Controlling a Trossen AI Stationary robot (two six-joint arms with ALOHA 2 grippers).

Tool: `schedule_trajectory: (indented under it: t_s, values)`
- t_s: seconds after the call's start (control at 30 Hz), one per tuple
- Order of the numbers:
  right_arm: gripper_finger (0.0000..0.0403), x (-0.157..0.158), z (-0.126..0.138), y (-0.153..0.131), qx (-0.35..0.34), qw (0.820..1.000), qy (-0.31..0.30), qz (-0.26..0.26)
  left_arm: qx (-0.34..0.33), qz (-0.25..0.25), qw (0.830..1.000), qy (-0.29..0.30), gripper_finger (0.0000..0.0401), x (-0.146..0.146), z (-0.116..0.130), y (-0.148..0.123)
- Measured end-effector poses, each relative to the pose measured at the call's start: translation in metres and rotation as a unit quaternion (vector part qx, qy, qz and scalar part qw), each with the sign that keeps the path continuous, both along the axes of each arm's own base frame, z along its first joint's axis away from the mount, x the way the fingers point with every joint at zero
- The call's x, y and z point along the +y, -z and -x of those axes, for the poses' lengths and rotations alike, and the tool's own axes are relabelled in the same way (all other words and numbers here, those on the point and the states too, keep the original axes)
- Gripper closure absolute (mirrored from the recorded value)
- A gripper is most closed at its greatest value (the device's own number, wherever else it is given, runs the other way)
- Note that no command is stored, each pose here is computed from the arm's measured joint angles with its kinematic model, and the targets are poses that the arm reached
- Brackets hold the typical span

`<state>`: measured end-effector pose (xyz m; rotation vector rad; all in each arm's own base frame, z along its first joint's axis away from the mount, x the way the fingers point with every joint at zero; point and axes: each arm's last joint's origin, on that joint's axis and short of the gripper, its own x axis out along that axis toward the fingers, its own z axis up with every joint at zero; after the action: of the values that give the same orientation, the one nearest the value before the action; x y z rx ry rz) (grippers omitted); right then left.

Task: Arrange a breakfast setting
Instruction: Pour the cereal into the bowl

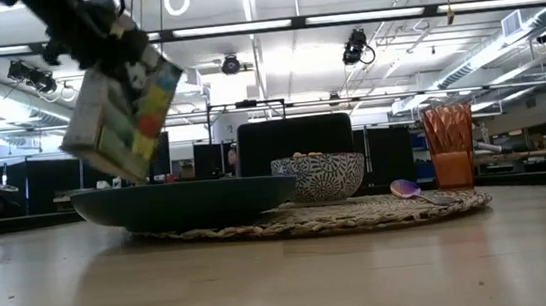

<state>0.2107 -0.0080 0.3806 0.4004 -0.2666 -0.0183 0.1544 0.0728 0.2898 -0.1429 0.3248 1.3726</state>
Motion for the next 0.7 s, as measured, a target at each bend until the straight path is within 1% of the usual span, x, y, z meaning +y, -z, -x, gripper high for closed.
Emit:
schedule_trajectory:
  t_s: [0.13, 0.27, 0.37, 0.47, 0.57, 0.63, 0.7]
  values:
    - [0.0114, 0.009, -0.017, -0.016, 0.02, 1.0, -0.012, 0.013, 0.002, -0.02, 0.998, -0.057, 0.0378, -0.002, 0.014, 0.025]
    - [0.0114, 0.021, -0.033, -0.027, 0.023, 0.999, -0.01, 0.039, -0.025, -0.024, 0.994, -0.106, 0.0376, 0.0, 0.029, 0.048]
    - [0.0114, 0.027, -0.045, -0.029, 0.029, 0.999, 0.004, 0.029, -0.024, -0.02, 0.991, -0.132, 0.0364, 0.005, 0.037, 0.062]
    - [0.0111, 0.03, -0.058, -0.026, 0.038, 0.999, 0.003, 0.004, -0.02, -0.002, 0.988, -0.151, 0.0342, 0.013, 0.043, 0.072]
    - [0.0101, 0.031, -0.07, -0.023, 0.046, 0.999, -0.007, -0.019, -0.037, 0.026, 0.987, -0.157, 0.0308, 0.021, 0.048, 0.08]
    - [0.0092, 0.032, -0.077, -0.02, 0.054, 0.998, -0.017, -0.029, -0.051, 0.063, 0.987, -0.14, 0.0279, 0.028, 0.051, 0.082]
    - [0.0086, 0.034, -0.083, -0.017, 0.06, 0.997, -0.034, -0.03, -0.055, 0.103, 0.987, -0.112, 0.0249, 0.032, 0.053, 0.083]
